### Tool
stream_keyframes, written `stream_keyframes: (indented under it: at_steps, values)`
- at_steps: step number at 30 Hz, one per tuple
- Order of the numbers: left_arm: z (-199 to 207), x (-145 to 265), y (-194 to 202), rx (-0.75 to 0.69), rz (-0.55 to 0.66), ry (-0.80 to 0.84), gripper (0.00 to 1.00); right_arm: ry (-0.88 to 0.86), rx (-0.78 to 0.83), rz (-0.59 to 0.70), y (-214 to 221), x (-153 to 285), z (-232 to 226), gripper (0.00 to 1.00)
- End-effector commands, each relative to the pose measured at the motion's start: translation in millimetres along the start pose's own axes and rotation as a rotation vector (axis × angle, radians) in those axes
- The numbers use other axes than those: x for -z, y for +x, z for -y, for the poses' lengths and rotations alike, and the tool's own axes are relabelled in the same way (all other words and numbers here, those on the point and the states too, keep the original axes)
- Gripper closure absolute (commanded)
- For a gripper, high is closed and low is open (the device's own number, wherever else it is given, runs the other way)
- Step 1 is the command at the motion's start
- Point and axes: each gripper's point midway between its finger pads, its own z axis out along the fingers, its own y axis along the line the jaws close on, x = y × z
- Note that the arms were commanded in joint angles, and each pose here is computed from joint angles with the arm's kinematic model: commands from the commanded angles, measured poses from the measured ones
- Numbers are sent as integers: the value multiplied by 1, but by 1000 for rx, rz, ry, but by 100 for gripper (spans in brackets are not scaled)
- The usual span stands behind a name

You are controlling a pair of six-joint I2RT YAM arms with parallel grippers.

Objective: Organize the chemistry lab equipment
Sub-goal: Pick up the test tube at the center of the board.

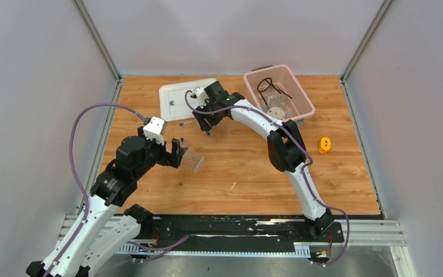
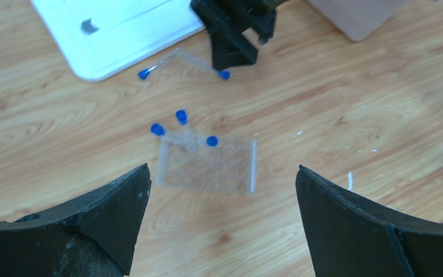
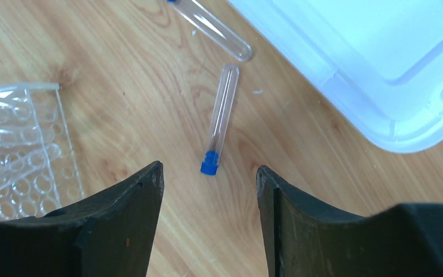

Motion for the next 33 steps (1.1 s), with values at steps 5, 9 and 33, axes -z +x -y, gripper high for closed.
stream_keyframes:
  at_steps: [5, 9, 33]
  values:
    - [-13, -2, 2, 27, 71, -20, 0, 47, -15, 43, -22, -27, 15, 42]
    - [-17, -3, 3, 33, 68, -31, 0, 57, -17, 29, -15, -39, 18, 56]
    - [-19, -3, 2, 43, 79, -27, 0, 189, 164, -161, 41, -28, 35, 86]
